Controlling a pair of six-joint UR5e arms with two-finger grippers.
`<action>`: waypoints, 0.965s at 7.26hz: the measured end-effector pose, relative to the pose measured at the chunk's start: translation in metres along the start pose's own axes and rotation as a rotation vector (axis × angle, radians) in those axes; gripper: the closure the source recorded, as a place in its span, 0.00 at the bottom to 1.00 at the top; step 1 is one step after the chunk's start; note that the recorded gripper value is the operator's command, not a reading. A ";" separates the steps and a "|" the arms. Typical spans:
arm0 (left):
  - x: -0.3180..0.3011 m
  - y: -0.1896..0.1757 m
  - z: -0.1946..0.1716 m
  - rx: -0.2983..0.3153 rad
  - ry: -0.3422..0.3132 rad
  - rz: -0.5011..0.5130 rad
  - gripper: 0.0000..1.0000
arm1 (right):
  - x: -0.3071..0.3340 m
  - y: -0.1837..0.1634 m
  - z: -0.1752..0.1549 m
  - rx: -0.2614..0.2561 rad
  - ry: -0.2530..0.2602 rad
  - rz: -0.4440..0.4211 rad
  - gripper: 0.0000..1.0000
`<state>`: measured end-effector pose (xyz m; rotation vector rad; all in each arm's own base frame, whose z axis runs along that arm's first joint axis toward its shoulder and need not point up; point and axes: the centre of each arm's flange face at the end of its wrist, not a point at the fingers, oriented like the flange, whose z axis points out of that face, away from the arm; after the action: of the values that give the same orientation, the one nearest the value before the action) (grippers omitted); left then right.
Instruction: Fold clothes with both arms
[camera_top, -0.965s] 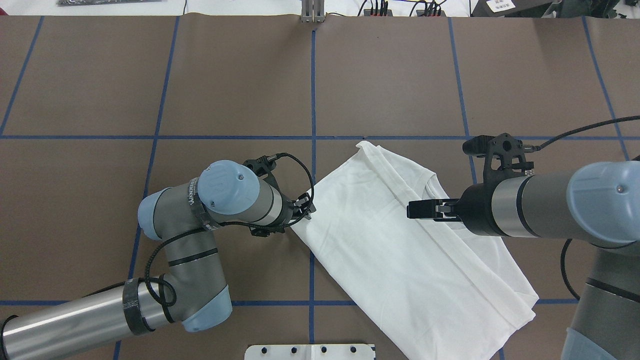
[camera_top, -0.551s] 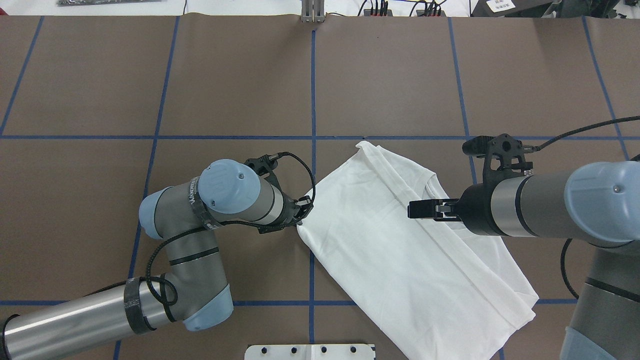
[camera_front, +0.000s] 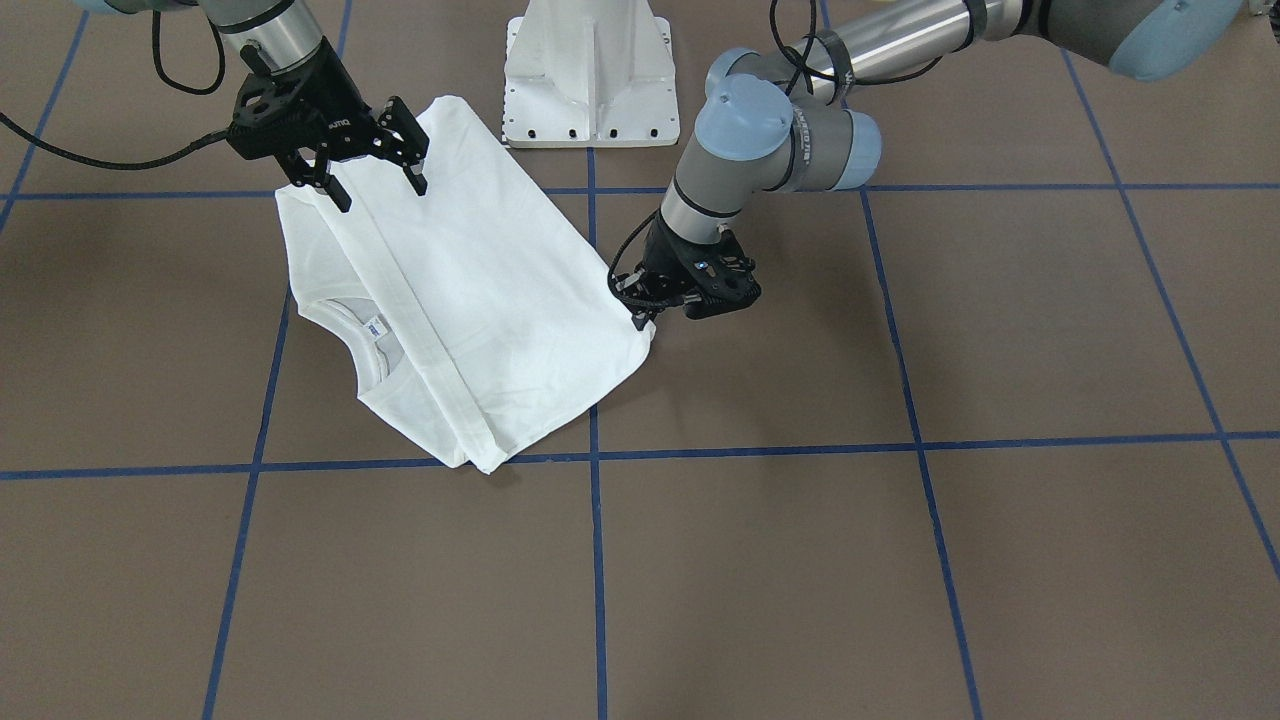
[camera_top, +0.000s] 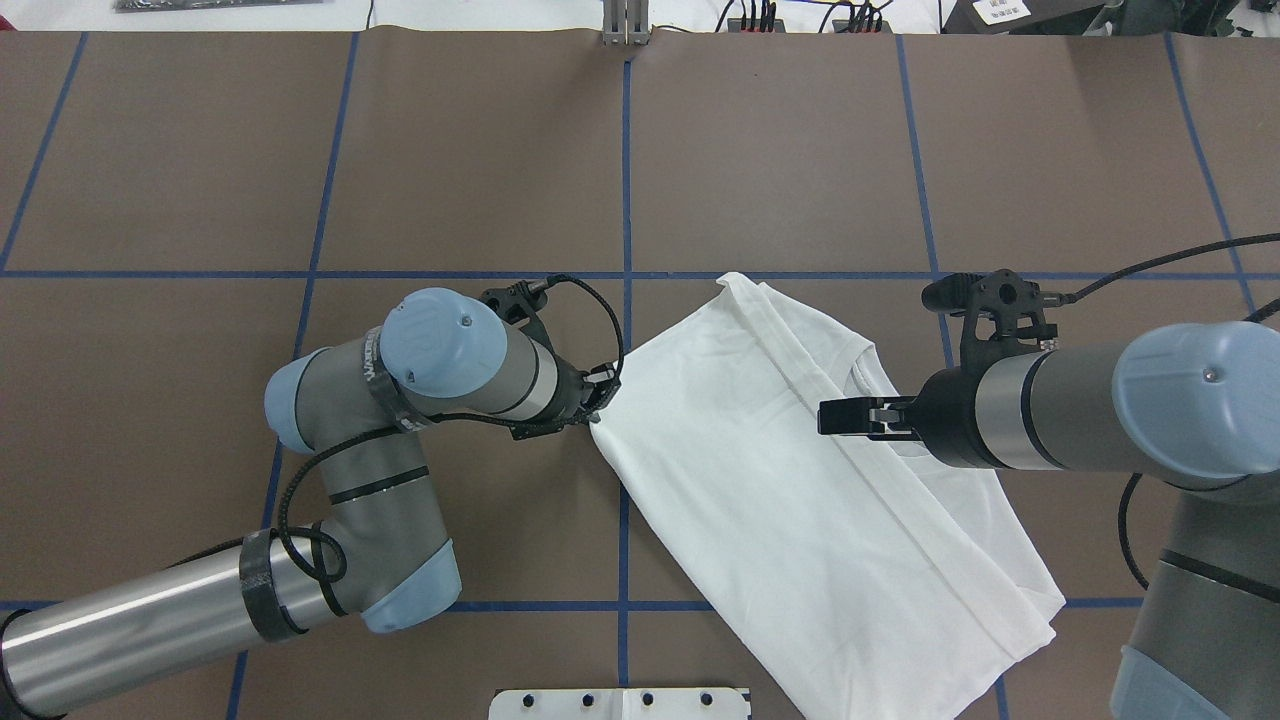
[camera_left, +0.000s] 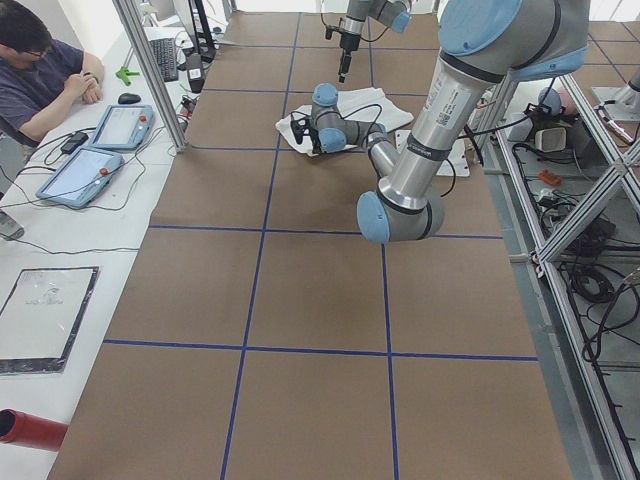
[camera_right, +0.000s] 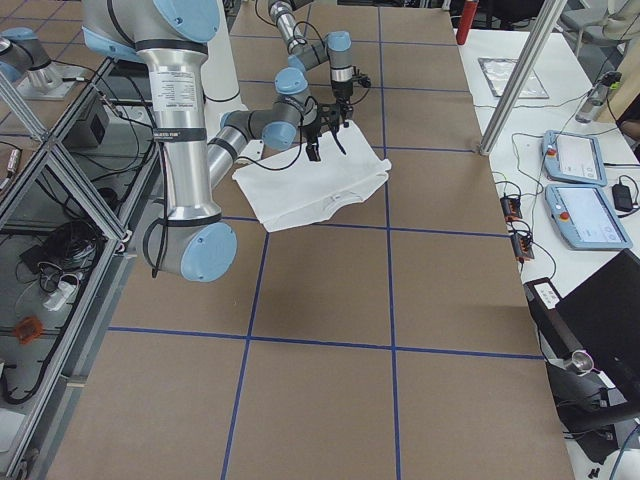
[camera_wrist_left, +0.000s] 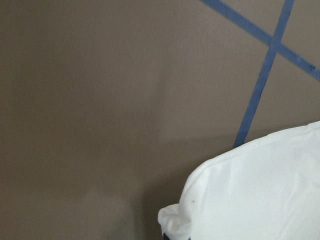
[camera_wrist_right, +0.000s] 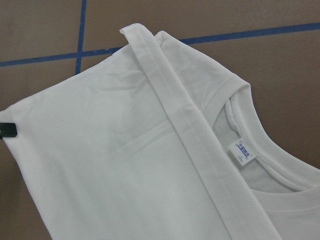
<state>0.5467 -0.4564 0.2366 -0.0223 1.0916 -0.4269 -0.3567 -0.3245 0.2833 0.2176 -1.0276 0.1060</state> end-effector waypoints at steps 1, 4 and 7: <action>-0.005 -0.030 -0.006 0.037 -0.009 0.014 1.00 | 0.000 0.000 0.001 0.002 0.002 0.001 0.00; -0.022 -0.105 -0.003 0.122 -0.060 0.033 1.00 | -0.010 -0.002 0.001 0.009 -0.015 0.017 0.00; 0.020 -0.176 0.018 0.217 -0.032 0.066 1.00 | -0.012 -0.003 0.009 0.005 -0.009 0.028 0.00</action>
<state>0.5126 -0.6288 0.2679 0.1973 1.0067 -0.4817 -0.3694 -0.3296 0.2771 0.2083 -1.0392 0.1334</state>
